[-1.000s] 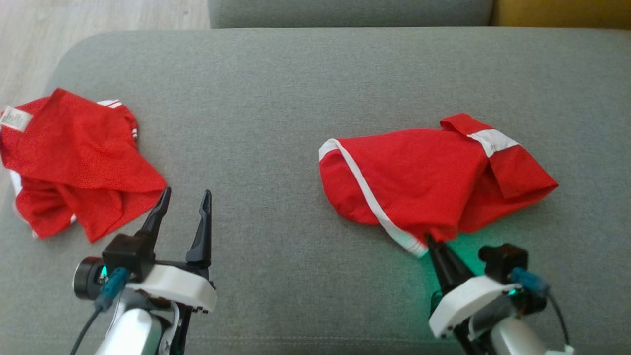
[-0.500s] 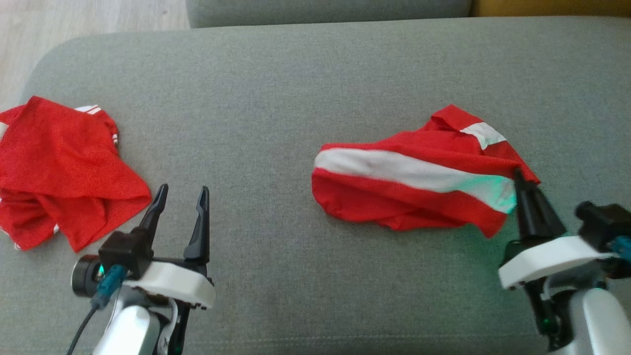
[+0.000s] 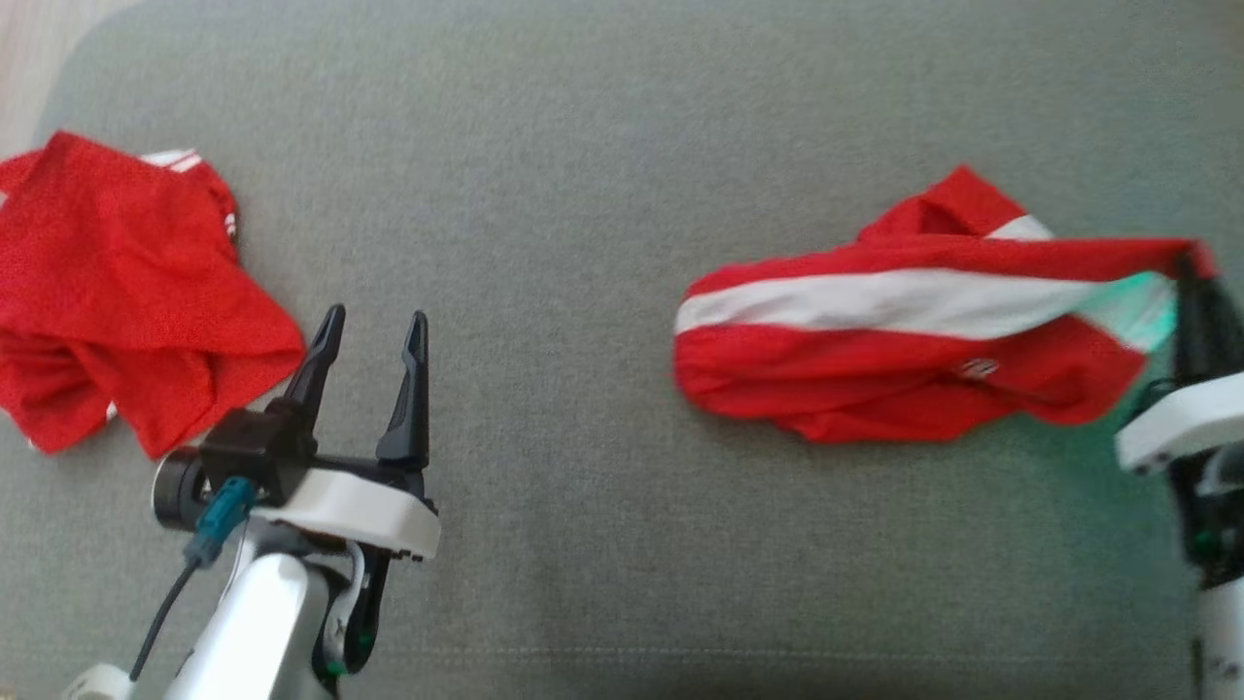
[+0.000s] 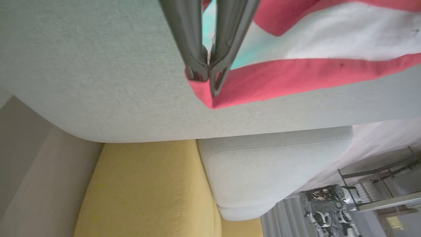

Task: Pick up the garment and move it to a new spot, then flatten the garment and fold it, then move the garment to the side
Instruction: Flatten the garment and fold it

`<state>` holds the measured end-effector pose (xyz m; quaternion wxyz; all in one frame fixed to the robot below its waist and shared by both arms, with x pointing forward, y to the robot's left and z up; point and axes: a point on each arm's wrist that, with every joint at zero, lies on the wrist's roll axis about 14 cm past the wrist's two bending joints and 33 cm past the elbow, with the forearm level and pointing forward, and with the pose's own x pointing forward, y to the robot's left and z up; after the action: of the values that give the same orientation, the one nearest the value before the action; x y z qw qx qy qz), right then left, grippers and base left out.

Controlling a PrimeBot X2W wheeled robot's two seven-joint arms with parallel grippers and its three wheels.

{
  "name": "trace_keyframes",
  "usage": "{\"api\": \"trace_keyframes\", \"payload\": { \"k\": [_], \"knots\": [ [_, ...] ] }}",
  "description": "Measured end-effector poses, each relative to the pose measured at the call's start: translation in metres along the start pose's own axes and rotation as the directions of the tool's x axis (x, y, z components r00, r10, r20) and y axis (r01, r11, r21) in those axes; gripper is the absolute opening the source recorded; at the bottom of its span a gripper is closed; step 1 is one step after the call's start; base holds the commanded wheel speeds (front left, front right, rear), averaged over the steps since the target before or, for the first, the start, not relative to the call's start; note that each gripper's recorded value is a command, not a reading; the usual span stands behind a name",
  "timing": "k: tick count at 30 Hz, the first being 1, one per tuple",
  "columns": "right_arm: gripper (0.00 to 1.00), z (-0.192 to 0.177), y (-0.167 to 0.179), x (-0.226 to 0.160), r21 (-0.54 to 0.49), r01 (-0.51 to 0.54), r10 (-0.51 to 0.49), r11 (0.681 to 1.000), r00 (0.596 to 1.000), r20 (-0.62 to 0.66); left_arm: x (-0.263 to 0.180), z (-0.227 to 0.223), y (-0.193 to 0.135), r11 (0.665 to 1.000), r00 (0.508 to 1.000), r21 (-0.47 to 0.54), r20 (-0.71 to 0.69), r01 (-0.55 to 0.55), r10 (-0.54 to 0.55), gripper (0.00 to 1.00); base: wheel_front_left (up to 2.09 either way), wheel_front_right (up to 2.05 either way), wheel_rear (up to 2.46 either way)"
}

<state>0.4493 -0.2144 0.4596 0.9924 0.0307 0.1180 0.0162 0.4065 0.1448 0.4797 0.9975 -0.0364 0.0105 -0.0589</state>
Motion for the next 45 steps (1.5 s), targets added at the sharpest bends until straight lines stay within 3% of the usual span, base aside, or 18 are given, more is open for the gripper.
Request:
{"api": "trace_keyframes", "payload": {
  "k": [6,14,15,16,17,18,29,37,45],
  "knots": [
    [0.0,-0.005,-0.027,0.025,-0.026,0.057,-0.058,0.998,0.998,-0.029,0.008,-0.009,0.005,1.0,1.0,-0.008,-0.021,-0.015,0.014,1.0,0.0,0.0,0.0],
    [0.0,-0.032,-0.01,0.06,-0.042,0.007,-0.013,0.999,0.991,-0.137,0.019,-0.017,0.008,1.0,0.999,-0.015,-0.033,-0.021,0.02,1.0,0.0,0.0,0.0],
    [0.21,-0.037,-0.009,0.063,-0.042,0.004,-0.01,0.999,0.988,-0.155,0.019,-0.017,0.008,1.0,0.999,-0.013,-0.034,-0.021,0.02,1.0,0.0,0.0,0.0],
    [0.21,-0.041,-0.009,0.064,-0.041,0.002,-0.009,0.999,0.985,-0.17,0.02,-0.018,0.007,1.0,0.999,-0.014,-0.035,-0.016,0.016,1.0,0.0,0.0,0.0],
    [0.77,-0.044,-0.009,0.065,-0.04,0.002,-0.009,0.999,0.984,-0.18,0.02,-0.019,0.007,1.0,0.999,-0.015,-0.036,-0.015,0.015,1.0,0.0,0.0,0.0],
    [1.0,-0.046,-0.009,0.065,-0.039,0.004,-0.011,0.999,0.983,-0.185,0.021,-0.018,0.007,1.0,0.999,-0.017,-0.036,-0.015,0.015,1.0,0.0,0.0,0.0],
    [1.0,-0.015,-0.011,0.027,-0.015,0.027,-0.027,1.0,0.999,-0.035,0.016,-0.002,-0.002,1.0,1.0,-0.008,0.006,0.011,-0.011,1.0,0.0,0.0,0.0],
    [1.0,0.039,0.028,-0.01,-0.016,-0.054,0.056,0.998,0.986,0.156,-0.001,0.002,-0.004,1.0,1.0,0.009,0.008,0.023,-0.023,1.0,0.0,0.0,0.0],
    [1.0,0.033,0.052,-0.045,-0.009,-0.104,0.104,0.995,0.984,0.145,-0.016,0.006,-0.004,1.0,1.0,0.019,0.014,0.017,-0.017,1.0,0.0,0.0,0.0]
  ]
}}
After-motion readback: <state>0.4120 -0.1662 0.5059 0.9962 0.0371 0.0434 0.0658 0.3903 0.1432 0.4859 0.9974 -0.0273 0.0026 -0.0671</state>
